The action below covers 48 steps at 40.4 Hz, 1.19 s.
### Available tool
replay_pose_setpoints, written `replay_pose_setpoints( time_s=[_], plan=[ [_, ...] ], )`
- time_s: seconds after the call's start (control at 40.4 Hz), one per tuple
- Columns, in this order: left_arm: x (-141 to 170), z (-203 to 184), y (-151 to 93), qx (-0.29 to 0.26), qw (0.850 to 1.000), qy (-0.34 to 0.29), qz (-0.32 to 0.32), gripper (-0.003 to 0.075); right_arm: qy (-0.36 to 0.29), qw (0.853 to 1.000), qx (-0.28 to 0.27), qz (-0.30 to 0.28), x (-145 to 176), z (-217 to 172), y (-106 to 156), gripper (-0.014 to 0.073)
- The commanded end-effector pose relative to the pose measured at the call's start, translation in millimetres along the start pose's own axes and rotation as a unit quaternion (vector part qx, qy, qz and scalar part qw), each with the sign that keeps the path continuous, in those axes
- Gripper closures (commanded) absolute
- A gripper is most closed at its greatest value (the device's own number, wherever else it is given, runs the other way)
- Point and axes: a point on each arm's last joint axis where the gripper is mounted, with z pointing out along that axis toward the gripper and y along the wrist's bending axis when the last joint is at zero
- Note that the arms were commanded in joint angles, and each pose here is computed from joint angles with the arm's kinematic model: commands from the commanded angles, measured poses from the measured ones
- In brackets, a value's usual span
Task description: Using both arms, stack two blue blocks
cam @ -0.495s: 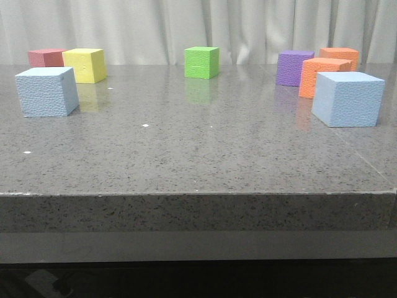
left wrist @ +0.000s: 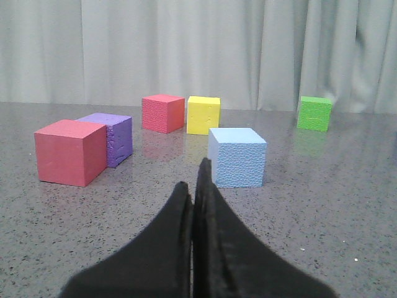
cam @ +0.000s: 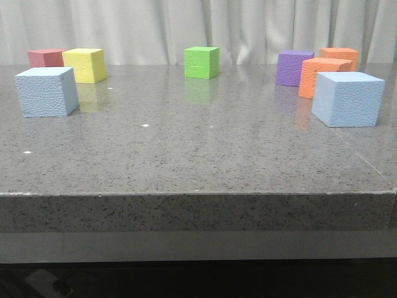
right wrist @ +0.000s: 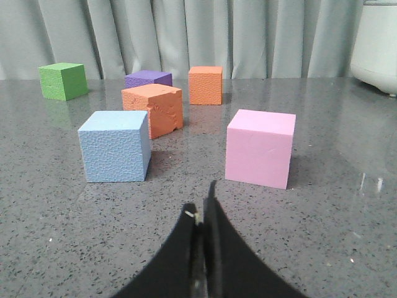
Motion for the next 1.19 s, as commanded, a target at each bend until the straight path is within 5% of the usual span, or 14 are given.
replay_pose_setpoints(
  time_s=[0.0, 0.396, 0.693, 0.916, 1.164],
  plan=[
    [-8.0, -1.8, -0.4, 0.003, 0.999, -0.049, -0.004, 0.0741, -0.054, 0.999, 0.003, -0.007, -10.8, -2.1, -0.2, 0.0662],
    [-20.2, -3.7, -0.9, 0.006, 0.994, -0.104, -0.008, 0.0741, -0.075, 0.997, 0.002, 0.014, -14.9, -2.7, -0.2, 0.0662],
    [-105.5, -23.0, -5.2, 0.009, 0.987, -0.161, -0.008, 0.0741, -0.075, 0.997, -0.009, 0.003, -79.6, -21.6, 6.7, 0.0662],
    [-169.8, -22.6, -8.5, 0.005, 0.997, -0.074, -0.006, 0.0741, -0.064, 0.997, 0.000, -0.032, -143.0, -32.0, 10.3, 0.0662],
    [-179.0, 6.0, -9.1, 0.000, 0.999, 0.033, -0.006, 0.0741, 0.018, 0.999, 0.002, -0.029, -164.0, -9.7, 12.0, 0.0662]
  ],
)
